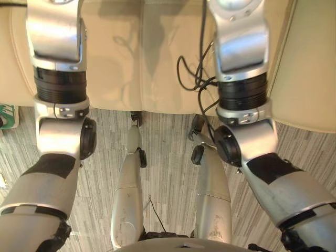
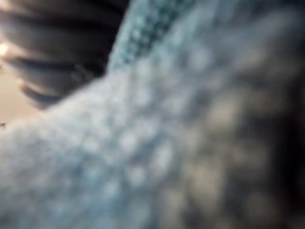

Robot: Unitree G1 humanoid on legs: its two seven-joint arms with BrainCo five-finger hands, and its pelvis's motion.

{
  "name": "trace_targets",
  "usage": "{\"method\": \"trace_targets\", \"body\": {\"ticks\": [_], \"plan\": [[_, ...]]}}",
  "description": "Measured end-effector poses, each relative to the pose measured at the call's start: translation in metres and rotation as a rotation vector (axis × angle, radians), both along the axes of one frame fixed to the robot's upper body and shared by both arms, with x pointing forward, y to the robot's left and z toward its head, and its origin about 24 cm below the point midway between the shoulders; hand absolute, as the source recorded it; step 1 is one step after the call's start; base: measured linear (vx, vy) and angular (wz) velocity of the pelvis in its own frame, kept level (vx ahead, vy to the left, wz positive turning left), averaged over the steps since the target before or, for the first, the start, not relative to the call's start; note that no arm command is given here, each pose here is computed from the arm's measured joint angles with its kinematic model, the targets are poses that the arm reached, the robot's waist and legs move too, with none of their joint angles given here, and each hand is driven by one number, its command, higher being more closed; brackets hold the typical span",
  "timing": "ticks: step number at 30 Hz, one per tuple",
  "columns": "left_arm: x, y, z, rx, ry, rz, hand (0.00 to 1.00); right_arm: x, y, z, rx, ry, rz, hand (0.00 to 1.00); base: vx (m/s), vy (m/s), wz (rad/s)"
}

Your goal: Pick up cushions and gather them together orderly.

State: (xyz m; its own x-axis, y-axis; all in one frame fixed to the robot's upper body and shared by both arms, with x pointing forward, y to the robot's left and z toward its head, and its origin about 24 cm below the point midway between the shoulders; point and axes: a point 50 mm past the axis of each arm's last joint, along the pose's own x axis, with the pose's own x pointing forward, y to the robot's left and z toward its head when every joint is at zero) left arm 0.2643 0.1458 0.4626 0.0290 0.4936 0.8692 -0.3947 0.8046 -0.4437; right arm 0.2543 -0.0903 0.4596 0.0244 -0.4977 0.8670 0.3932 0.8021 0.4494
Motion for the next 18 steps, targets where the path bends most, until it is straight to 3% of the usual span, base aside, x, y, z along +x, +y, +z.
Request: {"method": "trace_targets", "body": {"ticks": [13, 18], "plan": [[0.018, -0.01, 0.011, 0.042, 0.116, 0.01, 0.0, 0.021, -0.018, 0.015, 0.147, 0.121, 0.029, 0.0, -0.02, -0.164, 0.02], [0.024, 0.002, 0.011, 0.069, 0.159, 0.062, 0.0, 0.025, -0.017, 0.014, 0.147, 0.138, 0.074, 0.0, -0.01, -0.133, -0.17]]}}
